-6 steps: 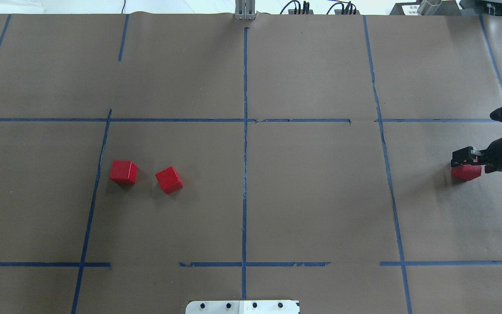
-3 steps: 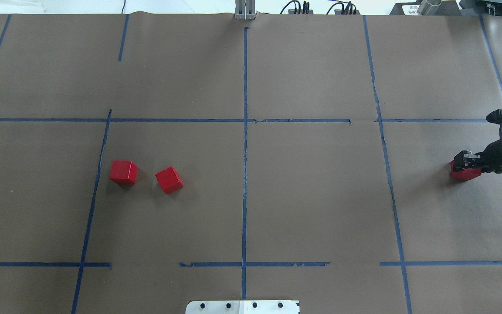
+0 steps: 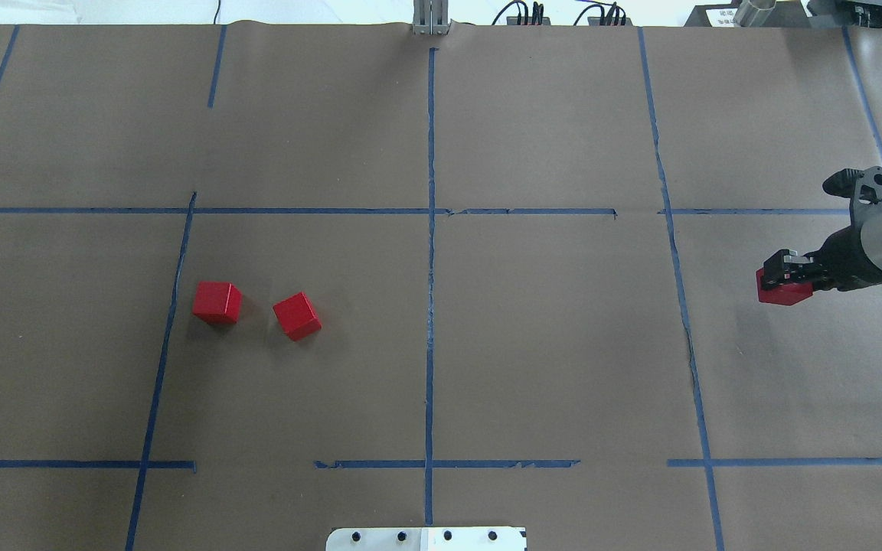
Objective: Form red blocks into L shape at center
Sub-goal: 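Carry the red cube with the right gripper to the table center and lower it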
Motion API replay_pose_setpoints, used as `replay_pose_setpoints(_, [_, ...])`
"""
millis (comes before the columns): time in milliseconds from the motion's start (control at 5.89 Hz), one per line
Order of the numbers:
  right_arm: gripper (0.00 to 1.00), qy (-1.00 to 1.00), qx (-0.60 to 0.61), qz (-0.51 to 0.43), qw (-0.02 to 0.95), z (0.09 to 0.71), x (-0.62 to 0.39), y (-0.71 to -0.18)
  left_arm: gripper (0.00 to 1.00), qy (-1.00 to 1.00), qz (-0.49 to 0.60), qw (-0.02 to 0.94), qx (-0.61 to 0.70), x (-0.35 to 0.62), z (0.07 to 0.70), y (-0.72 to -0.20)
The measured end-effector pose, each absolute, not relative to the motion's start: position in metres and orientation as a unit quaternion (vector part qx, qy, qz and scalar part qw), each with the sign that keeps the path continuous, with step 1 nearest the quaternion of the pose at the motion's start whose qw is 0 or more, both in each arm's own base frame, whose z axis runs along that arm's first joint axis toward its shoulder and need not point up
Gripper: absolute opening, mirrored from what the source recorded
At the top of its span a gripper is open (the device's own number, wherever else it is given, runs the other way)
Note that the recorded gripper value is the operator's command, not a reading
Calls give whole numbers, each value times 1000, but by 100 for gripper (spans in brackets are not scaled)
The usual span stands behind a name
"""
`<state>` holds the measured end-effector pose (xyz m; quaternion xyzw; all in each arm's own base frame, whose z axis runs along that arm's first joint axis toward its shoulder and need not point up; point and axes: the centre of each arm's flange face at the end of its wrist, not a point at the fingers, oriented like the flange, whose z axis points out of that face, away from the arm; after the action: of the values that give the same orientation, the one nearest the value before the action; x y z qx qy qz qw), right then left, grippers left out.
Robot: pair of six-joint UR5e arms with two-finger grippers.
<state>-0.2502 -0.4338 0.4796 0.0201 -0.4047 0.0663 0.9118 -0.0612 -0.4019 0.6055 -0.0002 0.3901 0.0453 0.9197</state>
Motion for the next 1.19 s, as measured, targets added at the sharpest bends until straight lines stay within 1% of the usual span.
replay_pose_setpoints(170, [32,-406,24,44,912,419,-293,-444,100,390,45,920,-1,-61,606,-402])
replay_pose_setpoints(510, [31,-396,45,-4,917,317,-391,-443,100,390,45,920,0,-61,606,-402])
replay_pose_setpoints(850, [28,-388,63,-17,919,255,-483,-446,100,390,45,920,0,-61,605,-402])
replay_pose_setpoints(1189, [27,-380,61,16,923,213,-566,-436,100,390,45,920,1,-61,604,-402])
